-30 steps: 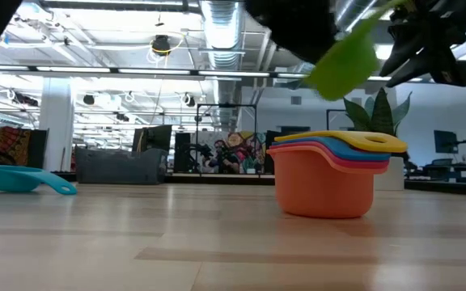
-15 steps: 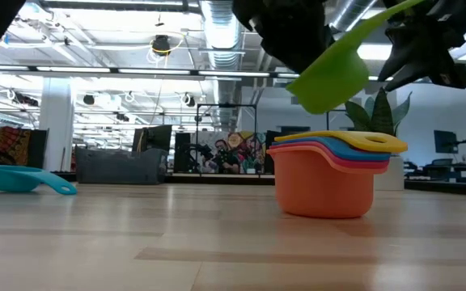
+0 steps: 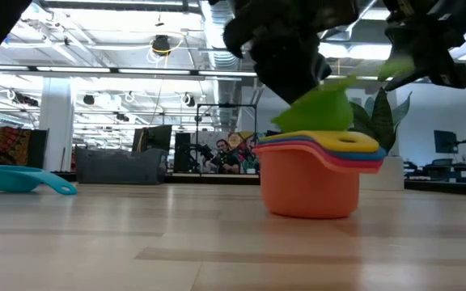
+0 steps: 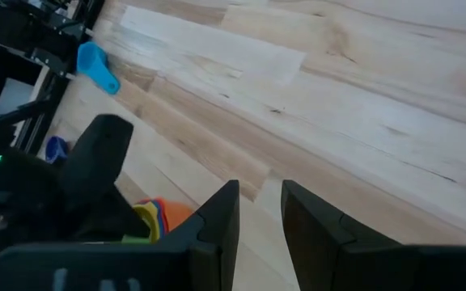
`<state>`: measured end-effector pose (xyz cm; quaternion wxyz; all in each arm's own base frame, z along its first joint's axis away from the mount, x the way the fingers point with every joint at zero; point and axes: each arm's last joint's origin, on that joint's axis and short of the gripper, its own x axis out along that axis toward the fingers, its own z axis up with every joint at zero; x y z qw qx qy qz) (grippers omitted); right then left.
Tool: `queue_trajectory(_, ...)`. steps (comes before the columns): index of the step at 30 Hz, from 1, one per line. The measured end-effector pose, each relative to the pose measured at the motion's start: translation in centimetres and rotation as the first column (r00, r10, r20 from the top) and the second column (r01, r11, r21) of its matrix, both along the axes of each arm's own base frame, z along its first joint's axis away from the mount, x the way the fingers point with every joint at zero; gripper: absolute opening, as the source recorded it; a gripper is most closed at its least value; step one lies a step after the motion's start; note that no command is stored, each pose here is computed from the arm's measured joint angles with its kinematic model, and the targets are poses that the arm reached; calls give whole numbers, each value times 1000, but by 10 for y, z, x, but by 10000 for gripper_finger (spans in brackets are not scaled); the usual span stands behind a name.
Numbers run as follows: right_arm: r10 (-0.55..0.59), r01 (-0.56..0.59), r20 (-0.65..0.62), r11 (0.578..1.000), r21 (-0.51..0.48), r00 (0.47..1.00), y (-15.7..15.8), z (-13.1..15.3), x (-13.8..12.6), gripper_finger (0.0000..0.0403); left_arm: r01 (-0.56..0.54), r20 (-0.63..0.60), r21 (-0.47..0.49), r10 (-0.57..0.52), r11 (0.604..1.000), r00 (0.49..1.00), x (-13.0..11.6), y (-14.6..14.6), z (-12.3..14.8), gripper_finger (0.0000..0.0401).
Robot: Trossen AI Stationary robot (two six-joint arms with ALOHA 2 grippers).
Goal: Nest measuring cups in basket
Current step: Stack the green measuring cup on top of the yellow measuring cup, then stack the light blue measuring cup on top of the green measuring cup
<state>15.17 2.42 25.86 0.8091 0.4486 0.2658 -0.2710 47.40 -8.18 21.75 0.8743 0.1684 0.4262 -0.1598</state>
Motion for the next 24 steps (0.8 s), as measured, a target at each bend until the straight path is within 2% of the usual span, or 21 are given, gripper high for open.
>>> queue_trajectory(6, 28, -28, -5, 1000, -2, 1000, 4, 0, -1, 119, 6, 4, 51, -7, 999, 1000, -1, -1, 0, 67)
queue_trajectory(10, 29, -29, -9, 1000, -4, 1000, 4, -1, -1, 119, 19, -5, 43, -19, 999, 1000, -2, -5, -1, 100)
queue_trajectory(16, 27, -27, -10, 1000, -7, 1000, 4, -1, -1, 119, 1, -49, 23, 0, 1000, 999, -4, -4, 7, 120)
queue_trajectory(20, 27, -27, -10, 1000, -7, 1000, 4, -1, -1, 119, -75, -67, -8, 75, 997, 995, -3, 3, 23, 121)
queue_trajectory(24, 27, -27, -10, 1000, -7, 1000, 4, -1, -1, 119, -267, -98, -36, 263, 963, 960, -5, 20, 43, 121)
